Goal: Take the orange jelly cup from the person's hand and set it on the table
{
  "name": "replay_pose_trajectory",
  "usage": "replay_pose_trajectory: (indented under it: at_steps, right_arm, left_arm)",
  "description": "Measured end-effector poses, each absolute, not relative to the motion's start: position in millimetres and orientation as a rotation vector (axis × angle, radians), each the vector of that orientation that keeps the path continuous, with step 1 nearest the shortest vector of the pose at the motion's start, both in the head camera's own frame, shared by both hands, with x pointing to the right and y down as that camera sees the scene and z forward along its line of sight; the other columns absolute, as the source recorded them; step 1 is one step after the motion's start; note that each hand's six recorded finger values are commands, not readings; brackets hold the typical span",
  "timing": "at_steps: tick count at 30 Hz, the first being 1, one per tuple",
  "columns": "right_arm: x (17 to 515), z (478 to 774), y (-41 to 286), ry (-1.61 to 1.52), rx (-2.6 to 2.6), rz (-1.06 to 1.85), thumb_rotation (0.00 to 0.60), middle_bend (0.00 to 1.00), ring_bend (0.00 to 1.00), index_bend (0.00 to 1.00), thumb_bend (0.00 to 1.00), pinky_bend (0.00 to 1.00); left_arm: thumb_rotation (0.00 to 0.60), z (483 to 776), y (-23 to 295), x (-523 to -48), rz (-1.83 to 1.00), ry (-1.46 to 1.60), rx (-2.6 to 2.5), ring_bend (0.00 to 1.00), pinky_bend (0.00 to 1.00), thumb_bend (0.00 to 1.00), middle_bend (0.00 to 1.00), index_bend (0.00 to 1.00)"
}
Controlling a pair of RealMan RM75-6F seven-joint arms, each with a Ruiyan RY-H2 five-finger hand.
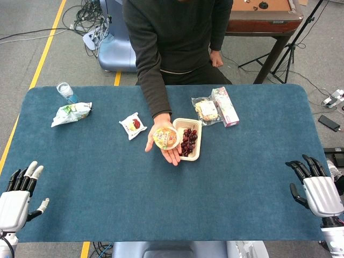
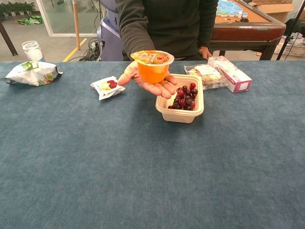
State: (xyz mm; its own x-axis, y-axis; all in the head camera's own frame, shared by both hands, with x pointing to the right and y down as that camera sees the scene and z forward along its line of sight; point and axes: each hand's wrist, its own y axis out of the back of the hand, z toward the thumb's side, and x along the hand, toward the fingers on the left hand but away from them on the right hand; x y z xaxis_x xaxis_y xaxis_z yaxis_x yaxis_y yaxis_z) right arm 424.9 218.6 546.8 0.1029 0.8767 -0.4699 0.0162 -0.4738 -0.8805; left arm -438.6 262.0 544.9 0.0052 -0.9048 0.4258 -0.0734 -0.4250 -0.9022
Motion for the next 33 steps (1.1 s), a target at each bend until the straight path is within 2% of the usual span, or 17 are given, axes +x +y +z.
replay_pose_trajectory:
  at_steps: [11, 18, 22, 30, 33]
  right_arm:
    - [417.8, 545.8, 216.5, -0.869, -1.667, 1.438, 0.600, 0.23, 0.05, 0.22, 0.50, 0.11]
    - [393.6, 549.6, 205.7, -0.779, -1.730, 1.408, 0.600, 0.22, 0.05, 0.22, 0.49, 0.11]
    - [368.0, 556.7, 189.9, -0.700, -1.786, 1.365, 0.600, 0.20, 0.05, 0.22, 0.41, 0.11]
    - [307.3, 576.1, 151.5, -0.551, -1.895, 1.251, 0.600, 0.16, 0.03, 0.21, 0.34, 0.11]
    - [281.1, 583.5, 136.9, -0.509, -1.927, 1.209, 0.600, 0.12, 0.01, 0.17, 0.31, 0.11]
  left_arm:
    - [0.600, 543.0, 262.9, -438.0, -1.493, 1.029, -1.584, 0.00, 0.00, 0.30, 0.00, 0.02]
    - [0.600, 540.8, 261.8, -438.1, -1.486, 1.035, -1.582, 0.00, 0.00, 0.30, 0.00, 0.02]
    - [0.600, 540.0, 262.6, -439.0, -1.487, 1.036, -1.580, 0.00, 0.00, 0.30, 0.00, 0.02]
    - [0.600, 538.3, 265.6, -444.0, -1.502, 1.045, -1.568, 0.00, 0.00, 0.30, 0.00, 0.02]
    - [0.600, 538.3, 265.7, -444.7, -1.504, 1.046, -1.566, 0.00, 0.00, 0.30, 0.00, 0.02]
